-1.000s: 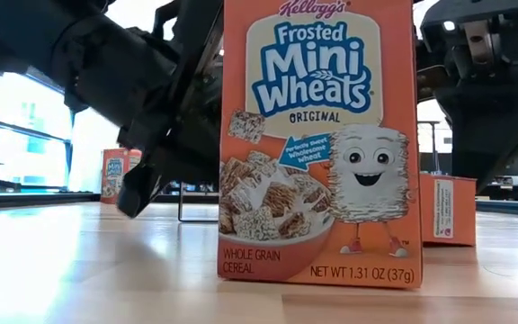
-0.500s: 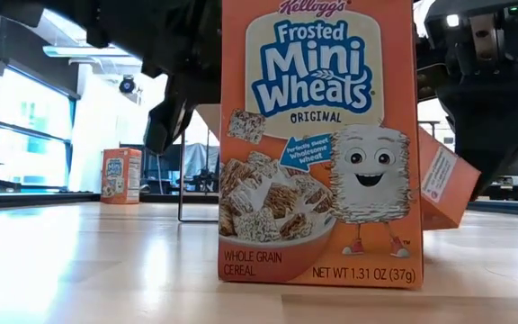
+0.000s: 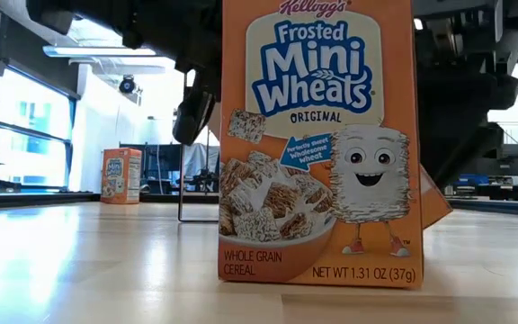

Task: Stack cereal on shelf
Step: Put the bottom right orange cereal box on the shelf

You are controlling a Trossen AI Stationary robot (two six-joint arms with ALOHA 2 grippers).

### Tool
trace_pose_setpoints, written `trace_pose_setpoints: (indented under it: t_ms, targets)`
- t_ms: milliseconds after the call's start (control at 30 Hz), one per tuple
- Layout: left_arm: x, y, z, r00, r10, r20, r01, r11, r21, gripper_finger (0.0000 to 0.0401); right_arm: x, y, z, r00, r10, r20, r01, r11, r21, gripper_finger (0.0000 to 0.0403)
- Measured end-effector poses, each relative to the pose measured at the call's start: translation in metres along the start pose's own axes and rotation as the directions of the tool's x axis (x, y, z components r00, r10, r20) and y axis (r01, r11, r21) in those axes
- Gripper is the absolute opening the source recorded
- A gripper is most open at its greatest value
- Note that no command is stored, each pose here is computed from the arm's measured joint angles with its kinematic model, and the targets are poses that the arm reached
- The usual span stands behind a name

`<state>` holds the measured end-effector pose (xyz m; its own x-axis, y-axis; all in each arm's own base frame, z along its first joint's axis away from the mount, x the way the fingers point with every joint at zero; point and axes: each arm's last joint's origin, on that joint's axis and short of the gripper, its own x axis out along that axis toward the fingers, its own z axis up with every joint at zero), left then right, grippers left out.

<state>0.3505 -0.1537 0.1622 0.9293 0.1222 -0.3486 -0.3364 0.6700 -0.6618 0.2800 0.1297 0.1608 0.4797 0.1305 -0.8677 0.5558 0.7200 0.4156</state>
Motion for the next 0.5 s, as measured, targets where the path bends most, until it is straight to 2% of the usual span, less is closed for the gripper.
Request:
trace_pose_setpoints:
  t_ms: [267,500]
  targets:
    - [0.003,0.002,0.006,1.000,-0.008,0.013,0.008,1.000,-0.011,0.0000,0.000,-0.001,0.003,1.000,0.002,0.017,-0.002,0.999,-0.041,0.0098]
    - [0.008,0.004,0.013,1.000,-0.029,0.010,0.029,1.000,-0.008,0.0000,0.000,0.003,-0.004,1.000,0.008,0.004,-0.007,0.998,-0.066,0.0010]
